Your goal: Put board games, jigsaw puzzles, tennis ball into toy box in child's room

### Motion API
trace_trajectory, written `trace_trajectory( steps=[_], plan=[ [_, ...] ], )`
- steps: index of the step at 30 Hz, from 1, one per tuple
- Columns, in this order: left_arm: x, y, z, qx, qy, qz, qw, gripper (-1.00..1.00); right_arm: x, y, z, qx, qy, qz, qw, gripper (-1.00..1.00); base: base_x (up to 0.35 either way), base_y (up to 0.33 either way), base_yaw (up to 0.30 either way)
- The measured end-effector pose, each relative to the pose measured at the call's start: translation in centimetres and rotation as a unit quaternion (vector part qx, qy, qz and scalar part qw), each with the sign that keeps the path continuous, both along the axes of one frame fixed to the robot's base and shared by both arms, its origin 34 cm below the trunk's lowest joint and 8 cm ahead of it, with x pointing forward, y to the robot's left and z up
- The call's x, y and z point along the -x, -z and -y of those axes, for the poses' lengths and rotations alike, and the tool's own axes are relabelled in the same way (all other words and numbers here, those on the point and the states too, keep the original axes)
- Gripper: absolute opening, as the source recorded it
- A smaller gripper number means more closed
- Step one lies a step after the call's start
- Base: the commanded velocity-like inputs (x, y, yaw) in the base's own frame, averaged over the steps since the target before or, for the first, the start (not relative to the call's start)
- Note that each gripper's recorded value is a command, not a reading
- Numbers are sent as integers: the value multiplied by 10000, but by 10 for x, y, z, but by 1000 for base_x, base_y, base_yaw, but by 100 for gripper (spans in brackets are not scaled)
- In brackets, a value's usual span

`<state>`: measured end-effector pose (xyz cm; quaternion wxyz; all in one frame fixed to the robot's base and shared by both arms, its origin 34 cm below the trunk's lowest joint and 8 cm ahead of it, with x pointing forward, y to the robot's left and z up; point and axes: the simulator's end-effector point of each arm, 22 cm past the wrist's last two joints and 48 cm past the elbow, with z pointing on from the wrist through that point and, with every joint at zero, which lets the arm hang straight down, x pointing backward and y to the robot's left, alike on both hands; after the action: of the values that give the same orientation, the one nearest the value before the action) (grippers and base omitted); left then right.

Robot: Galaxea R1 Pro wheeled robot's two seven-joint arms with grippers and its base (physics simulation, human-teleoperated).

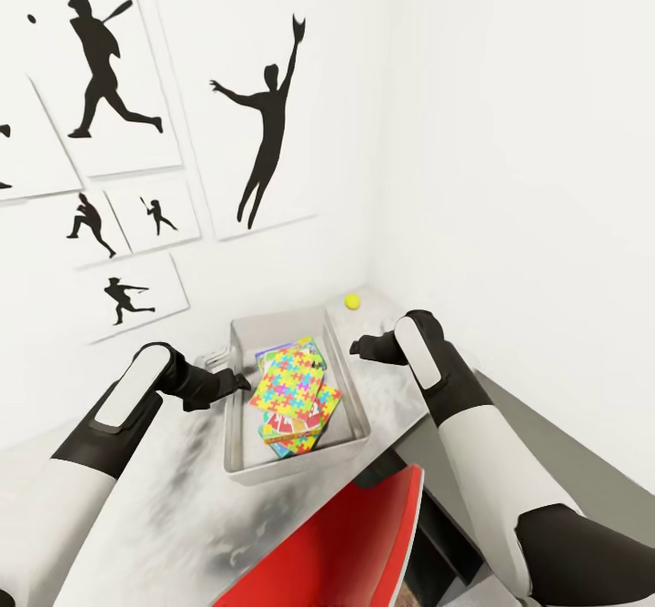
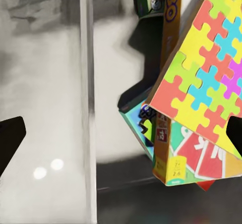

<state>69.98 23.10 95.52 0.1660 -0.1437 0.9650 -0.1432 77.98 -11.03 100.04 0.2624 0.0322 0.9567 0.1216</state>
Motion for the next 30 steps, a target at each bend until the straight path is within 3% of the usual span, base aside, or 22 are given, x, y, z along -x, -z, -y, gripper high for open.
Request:
trace_trajectory(
  steps=[9, 18, 30],
  plan=[
    [0, 3, 0, 1, 3, -26, 10000, 100, 1, 3, -3, 13, -46, -20, 10000, 100, 0, 0, 0],
    [0, 3, 0, -2, 2, -27, 10000, 100, 9, 4, -32, 198, -575, 59, 9981, 100, 0, 0, 0],
    [1, 9, 0, 1, 3, -73, 10000, 100, 12, 16, -35, 226, -649, -41, 9976, 100, 0, 0, 0]
  ],
)
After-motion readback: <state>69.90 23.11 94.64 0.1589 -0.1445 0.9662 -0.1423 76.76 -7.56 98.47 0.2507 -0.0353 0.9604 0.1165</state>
